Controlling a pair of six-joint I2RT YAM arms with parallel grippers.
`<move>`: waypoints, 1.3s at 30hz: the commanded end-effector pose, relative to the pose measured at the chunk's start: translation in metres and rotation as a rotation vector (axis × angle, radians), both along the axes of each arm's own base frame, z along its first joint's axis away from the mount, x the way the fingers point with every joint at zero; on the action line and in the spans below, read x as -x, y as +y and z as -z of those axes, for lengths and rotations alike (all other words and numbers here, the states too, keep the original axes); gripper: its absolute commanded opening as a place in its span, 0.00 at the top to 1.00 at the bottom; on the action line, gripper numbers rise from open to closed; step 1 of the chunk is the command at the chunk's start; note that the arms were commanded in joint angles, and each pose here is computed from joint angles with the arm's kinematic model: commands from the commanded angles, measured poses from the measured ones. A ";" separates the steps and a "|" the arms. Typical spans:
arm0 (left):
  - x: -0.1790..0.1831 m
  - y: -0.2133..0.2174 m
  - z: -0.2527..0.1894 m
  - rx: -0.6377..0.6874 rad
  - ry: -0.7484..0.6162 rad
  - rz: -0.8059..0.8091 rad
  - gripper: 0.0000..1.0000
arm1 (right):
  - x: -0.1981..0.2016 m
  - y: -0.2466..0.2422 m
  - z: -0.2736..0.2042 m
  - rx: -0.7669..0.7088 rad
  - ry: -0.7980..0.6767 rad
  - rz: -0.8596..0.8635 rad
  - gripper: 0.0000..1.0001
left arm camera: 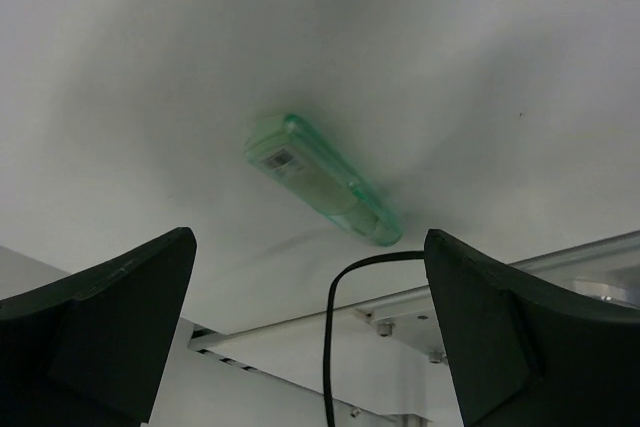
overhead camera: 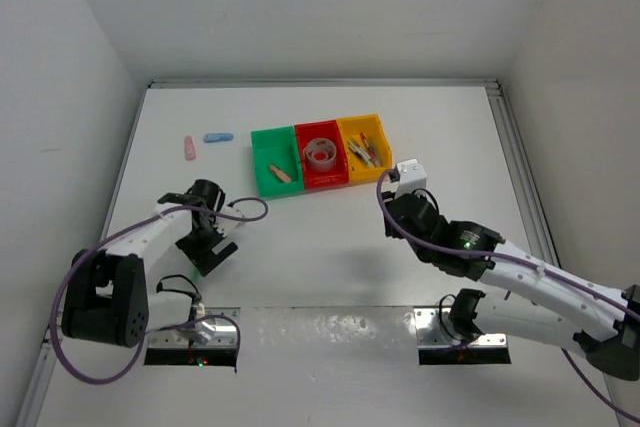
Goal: Sort the stationery into containers
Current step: Pick up the stationery from the center of the board, then place the stationery in the storage box.
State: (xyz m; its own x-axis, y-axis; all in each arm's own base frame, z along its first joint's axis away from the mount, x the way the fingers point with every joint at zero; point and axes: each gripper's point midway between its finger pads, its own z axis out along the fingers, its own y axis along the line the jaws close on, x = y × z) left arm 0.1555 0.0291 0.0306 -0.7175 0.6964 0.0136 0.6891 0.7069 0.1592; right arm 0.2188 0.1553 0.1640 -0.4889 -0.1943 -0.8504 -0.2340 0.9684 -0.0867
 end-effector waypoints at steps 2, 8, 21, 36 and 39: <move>-0.014 -0.001 0.021 -0.038 -0.036 -0.063 0.07 | -0.004 -0.002 -0.016 -0.072 -0.059 0.048 0.57; -0.015 0.004 0.037 -0.072 -0.035 -0.085 0.28 | -0.001 -0.010 -0.021 -0.094 -0.054 0.089 0.57; -0.062 0.002 0.014 0.007 -0.176 -0.211 1.00 | -0.008 -0.008 -0.045 -0.093 -0.081 0.115 0.58; -0.231 -0.131 -0.175 0.670 -0.521 -0.576 1.00 | -0.030 0.015 -0.049 -0.168 -0.107 0.162 0.65; -0.251 -0.176 -0.167 0.704 -0.536 -0.575 1.00 | -0.029 0.011 -0.041 -0.170 -0.078 0.204 0.65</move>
